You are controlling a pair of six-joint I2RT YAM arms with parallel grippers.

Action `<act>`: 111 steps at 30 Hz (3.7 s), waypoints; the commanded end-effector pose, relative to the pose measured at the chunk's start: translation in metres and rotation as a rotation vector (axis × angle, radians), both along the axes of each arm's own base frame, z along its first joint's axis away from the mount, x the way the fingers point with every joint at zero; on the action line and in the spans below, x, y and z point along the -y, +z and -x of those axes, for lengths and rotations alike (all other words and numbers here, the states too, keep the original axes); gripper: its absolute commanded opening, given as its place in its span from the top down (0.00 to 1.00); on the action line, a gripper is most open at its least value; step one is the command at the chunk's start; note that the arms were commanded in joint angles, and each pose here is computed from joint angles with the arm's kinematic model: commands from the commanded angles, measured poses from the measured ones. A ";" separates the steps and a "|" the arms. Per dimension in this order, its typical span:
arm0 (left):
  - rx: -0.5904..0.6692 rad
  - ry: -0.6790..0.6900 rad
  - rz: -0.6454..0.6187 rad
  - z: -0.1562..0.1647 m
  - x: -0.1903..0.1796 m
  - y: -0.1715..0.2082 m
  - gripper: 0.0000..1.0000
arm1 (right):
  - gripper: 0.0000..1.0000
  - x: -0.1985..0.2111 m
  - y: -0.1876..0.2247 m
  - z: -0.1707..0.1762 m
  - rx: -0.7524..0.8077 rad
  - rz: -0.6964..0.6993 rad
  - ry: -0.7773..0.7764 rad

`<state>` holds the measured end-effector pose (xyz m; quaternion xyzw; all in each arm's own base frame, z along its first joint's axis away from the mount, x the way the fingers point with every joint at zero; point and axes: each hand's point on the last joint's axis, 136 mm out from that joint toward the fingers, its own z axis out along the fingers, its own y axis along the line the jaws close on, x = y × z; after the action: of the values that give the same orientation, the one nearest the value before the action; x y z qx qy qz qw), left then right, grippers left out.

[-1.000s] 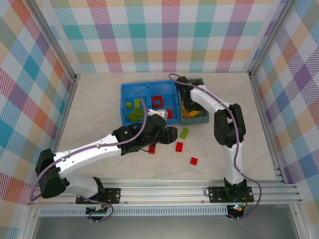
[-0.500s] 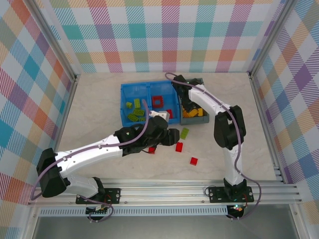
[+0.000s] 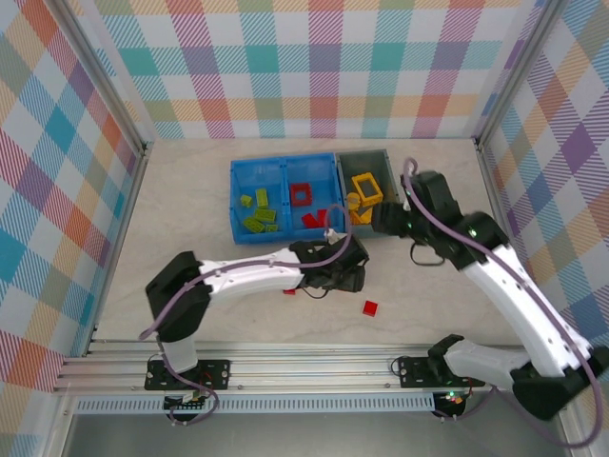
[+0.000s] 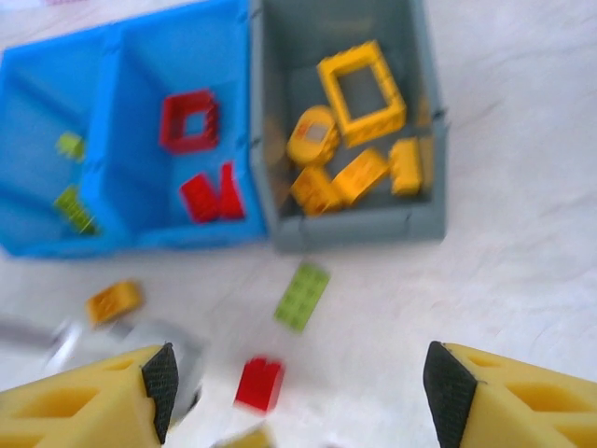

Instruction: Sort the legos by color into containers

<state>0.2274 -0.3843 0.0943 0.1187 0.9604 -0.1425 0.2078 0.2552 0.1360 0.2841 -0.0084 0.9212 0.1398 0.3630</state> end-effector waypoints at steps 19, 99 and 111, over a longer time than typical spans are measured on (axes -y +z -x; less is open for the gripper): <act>0.130 -0.012 -0.181 -0.023 -0.006 -0.010 0.72 | 0.31 -0.013 -0.012 0.069 -0.123 -0.254 0.119; 0.441 0.615 0.221 0.051 -0.332 0.175 0.41 | 0.16 -0.283 -0.194 -0.009 -0.125 0.402 0.966; 0.444 0.596 0.200 0.047 -0.328 0.178 0.41 | 0.16 -0.312 -0.226 -0.029 -0.200 0.396 1.116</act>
<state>0.1799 -0.0600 0.2702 -0.1690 0.8635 -0.1568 0.4486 0.2936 0.4501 0.0646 -0.5220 0.8262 0.1243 0.1717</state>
